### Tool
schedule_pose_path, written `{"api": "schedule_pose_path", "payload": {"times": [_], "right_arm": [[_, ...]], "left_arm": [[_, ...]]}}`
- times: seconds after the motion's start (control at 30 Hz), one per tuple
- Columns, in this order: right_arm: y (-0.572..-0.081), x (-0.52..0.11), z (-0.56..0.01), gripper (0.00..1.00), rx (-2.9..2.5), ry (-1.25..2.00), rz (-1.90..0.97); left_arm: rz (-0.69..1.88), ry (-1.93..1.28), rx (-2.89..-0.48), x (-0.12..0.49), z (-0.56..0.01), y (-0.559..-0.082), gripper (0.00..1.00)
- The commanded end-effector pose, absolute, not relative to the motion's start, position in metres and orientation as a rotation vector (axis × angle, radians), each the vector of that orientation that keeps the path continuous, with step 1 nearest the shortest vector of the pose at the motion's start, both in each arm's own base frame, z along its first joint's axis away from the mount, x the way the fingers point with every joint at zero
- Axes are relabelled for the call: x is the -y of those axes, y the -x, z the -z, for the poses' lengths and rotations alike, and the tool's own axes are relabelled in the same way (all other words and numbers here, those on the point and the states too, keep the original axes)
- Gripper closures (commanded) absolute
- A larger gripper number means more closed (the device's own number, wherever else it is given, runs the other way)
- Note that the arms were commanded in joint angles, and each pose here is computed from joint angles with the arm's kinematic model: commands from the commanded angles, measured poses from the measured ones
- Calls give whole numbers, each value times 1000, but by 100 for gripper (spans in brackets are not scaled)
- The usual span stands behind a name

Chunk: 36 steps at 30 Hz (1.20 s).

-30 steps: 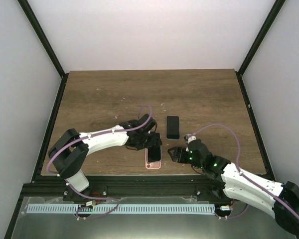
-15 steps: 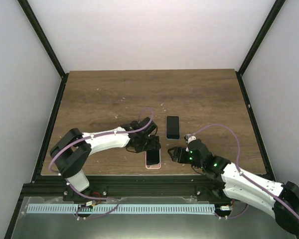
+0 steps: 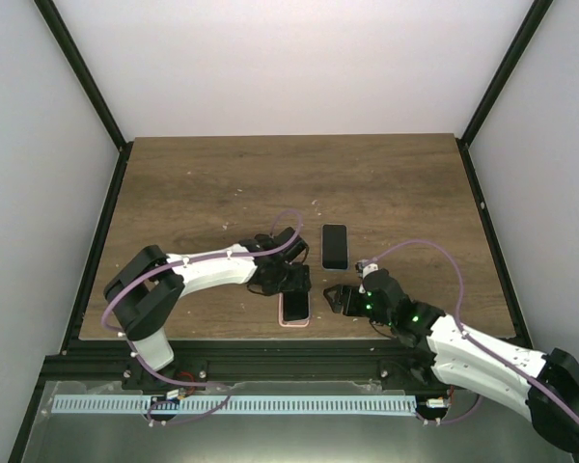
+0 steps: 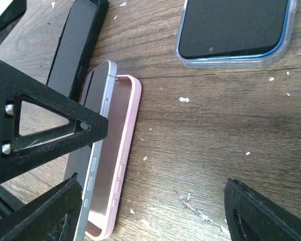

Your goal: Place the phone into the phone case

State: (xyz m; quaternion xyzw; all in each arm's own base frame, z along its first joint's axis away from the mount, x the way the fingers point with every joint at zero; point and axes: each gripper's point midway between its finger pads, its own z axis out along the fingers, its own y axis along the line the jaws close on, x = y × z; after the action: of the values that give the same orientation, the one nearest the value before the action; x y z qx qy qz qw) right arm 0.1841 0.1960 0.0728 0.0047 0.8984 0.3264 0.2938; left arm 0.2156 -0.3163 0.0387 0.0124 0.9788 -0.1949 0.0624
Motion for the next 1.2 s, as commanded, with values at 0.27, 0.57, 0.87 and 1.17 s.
{"api": "schedule_pose_path", "payload": {"times": [0.27, 0.57, 0.87, 1.17], "right_arm": [[-184, -192, -74, 21, -2380, -38, -876], [-180, -204, -81, 34, -2361, 13, -966], [-185, -228, -75, 55, -2422, 85, -1000], [-193, -248, -67, 65, -2479, 128, -1010]], "left_arm": [[635, -24, -2935, 317, -54, -212, 9], [691, 3, -2833, 311, -90, -217, 19], [870, 36, -2769, 287, -88, -214, 32], [945, 10, -2766, 275, -64, -206, 35]]}}
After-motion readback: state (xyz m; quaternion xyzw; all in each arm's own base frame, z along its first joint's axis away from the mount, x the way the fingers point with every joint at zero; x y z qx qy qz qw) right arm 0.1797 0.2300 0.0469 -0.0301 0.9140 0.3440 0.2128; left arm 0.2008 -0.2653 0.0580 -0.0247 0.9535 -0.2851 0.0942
